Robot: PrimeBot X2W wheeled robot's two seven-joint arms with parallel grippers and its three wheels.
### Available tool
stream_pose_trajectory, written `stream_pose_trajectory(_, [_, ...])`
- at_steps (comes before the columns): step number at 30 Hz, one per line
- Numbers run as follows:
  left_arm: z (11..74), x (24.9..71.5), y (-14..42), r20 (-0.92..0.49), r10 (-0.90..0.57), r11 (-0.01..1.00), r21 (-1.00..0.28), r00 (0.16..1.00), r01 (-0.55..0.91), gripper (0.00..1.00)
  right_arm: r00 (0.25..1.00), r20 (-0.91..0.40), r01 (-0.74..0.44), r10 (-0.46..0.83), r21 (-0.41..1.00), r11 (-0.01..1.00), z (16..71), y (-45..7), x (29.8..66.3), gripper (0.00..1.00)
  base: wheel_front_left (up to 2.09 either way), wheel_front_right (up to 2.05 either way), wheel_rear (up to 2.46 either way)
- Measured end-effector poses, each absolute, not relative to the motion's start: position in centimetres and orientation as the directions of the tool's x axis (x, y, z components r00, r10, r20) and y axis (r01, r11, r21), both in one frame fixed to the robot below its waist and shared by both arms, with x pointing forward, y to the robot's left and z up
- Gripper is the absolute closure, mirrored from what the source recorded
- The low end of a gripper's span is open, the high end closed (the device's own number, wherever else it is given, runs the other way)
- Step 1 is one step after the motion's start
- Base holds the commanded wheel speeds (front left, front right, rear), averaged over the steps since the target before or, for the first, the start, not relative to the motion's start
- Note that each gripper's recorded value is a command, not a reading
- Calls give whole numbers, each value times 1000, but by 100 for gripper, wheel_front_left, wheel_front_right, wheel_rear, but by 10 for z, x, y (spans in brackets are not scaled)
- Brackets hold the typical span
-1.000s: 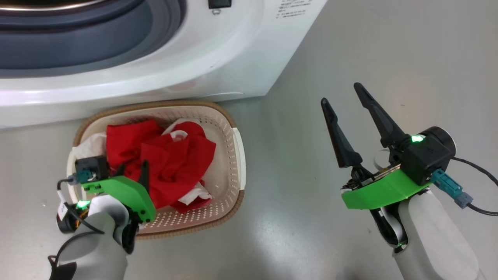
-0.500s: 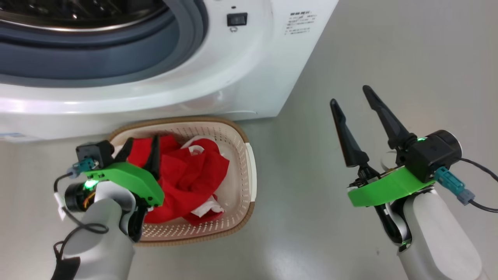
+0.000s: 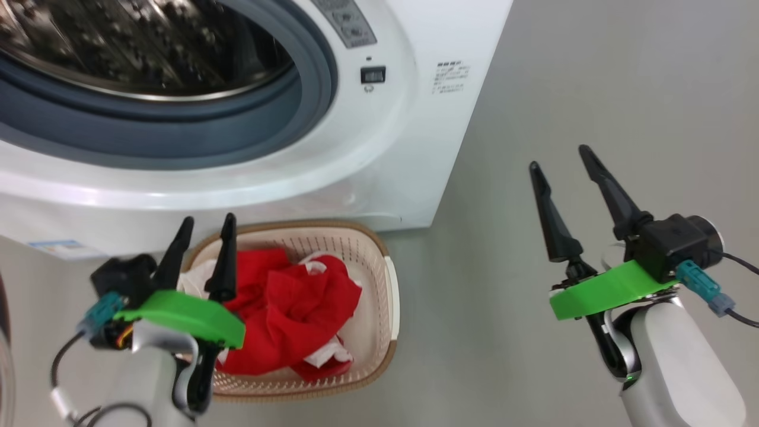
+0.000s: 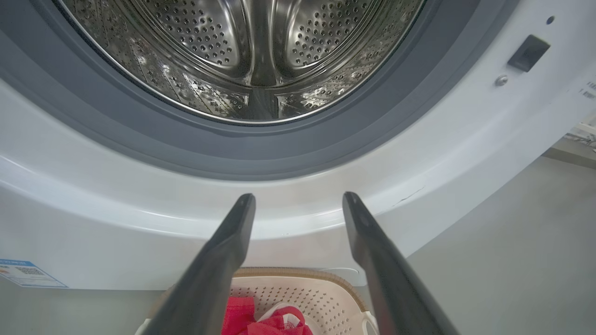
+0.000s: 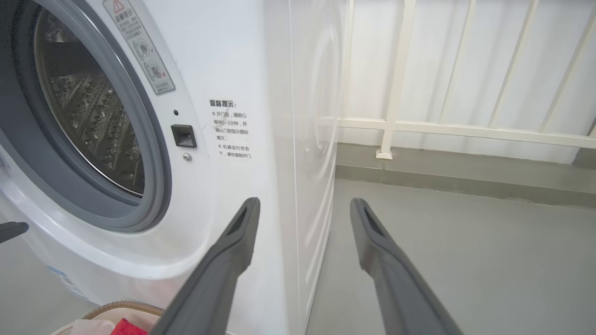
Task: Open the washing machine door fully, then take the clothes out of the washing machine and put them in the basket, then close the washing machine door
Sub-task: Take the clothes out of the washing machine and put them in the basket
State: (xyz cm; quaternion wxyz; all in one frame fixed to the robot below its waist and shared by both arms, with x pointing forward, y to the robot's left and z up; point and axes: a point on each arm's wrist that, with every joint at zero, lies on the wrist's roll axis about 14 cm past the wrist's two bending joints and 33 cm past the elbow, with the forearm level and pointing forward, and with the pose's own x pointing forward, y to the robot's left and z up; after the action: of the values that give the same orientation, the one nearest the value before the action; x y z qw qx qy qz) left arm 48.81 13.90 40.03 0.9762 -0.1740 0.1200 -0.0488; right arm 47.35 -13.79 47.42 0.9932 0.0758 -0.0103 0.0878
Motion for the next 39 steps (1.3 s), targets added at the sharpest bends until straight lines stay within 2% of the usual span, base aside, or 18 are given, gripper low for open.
stream_pose_trajectory(9, [458,460,162,-57,-62,950,-309,996,41,0,990,71,-131,122,143,981,497,-155,455,0,0,0,0])
stream_pose_trajectory(17, [482,424,194,-4,39,964,-264,999,-39,0,988,102,-133,120,138,981,515,-156,432,0,0,0,0])
stream_pose_trajectory(30, [533,374,199,146,38,978,-208,989,-7,0,988,125,-110,92,143,984,525,-165,385,0,0,0,0])
stream_pose_trajectory(39, [531,355,198,138,35,983,-183,990,-9,0,987,133,-112,93,146,983,526,-164,371,0,0,0,0])
